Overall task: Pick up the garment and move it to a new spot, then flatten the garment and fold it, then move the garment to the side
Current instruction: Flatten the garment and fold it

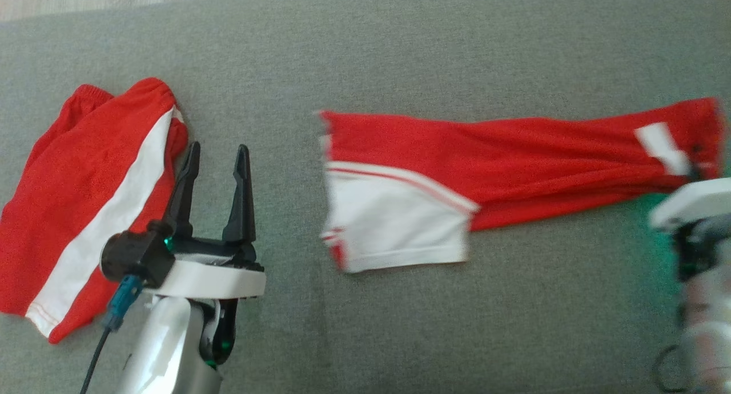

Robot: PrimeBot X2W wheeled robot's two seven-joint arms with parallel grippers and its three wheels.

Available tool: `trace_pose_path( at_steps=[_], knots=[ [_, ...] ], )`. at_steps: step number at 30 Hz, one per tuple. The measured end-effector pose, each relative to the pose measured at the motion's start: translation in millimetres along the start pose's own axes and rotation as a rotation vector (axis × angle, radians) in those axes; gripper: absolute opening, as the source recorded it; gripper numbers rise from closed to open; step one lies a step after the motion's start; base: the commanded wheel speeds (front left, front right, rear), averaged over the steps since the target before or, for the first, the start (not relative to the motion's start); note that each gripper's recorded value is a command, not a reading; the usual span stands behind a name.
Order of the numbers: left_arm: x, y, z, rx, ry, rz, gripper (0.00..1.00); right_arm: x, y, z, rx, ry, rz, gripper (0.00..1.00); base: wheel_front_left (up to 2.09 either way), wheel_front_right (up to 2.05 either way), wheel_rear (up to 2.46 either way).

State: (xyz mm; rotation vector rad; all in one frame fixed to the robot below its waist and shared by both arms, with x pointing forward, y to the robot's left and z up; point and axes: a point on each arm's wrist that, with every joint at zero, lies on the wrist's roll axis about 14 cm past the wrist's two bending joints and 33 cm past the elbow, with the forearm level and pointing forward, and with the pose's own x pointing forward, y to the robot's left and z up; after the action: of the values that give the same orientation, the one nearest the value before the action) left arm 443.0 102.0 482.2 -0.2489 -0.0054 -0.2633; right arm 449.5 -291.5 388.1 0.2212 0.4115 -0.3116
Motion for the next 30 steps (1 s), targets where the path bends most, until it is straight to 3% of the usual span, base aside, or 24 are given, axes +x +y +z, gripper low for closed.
trace_pose_path(
  at_steps=[6, 11, 18, 24, 30],
  knots=[
    [-0.1, -0.4, 5.8, -0.006, -0.016, 0.001, 1.00, -5.6, -65.5, 43.4, -0.057, -0.089, -0.135, 0.00, 0.00, 0.00, 0.00],
    [-1.4, -3.7, 13.3, -0.006, -0.035, -0.003, 1.00, -9.5, -61.6, 62.1, -0.051, -0.135, -0.132, 0.00, 0.00, 0.00, 0.00],
    [-12.1, -9.1, 17.8, -0.004, -0.040, -0.007, 1.00, -16.8, -8.6, 82.9, -0.051, -0.207, -0.015, 0.00, 0.00, 0.00, 0.00],
    [-26.9, -12.9, 28.7, 0.001, -0.065, -0.004, 1.00, -37.1, 64.5, 98.2, -0.096, -0.267, 0.173, 0.00, 0.00, 0.00, 0.00],
    [-37.1, -12.1, 38.3, 0.008, -0.089, 0.001, 1.00, -64.7, 139.3, 54.3, -0.049, -0.160, 0.429, 0.00, 0.00, 0.00, 0.00]
  ],
)
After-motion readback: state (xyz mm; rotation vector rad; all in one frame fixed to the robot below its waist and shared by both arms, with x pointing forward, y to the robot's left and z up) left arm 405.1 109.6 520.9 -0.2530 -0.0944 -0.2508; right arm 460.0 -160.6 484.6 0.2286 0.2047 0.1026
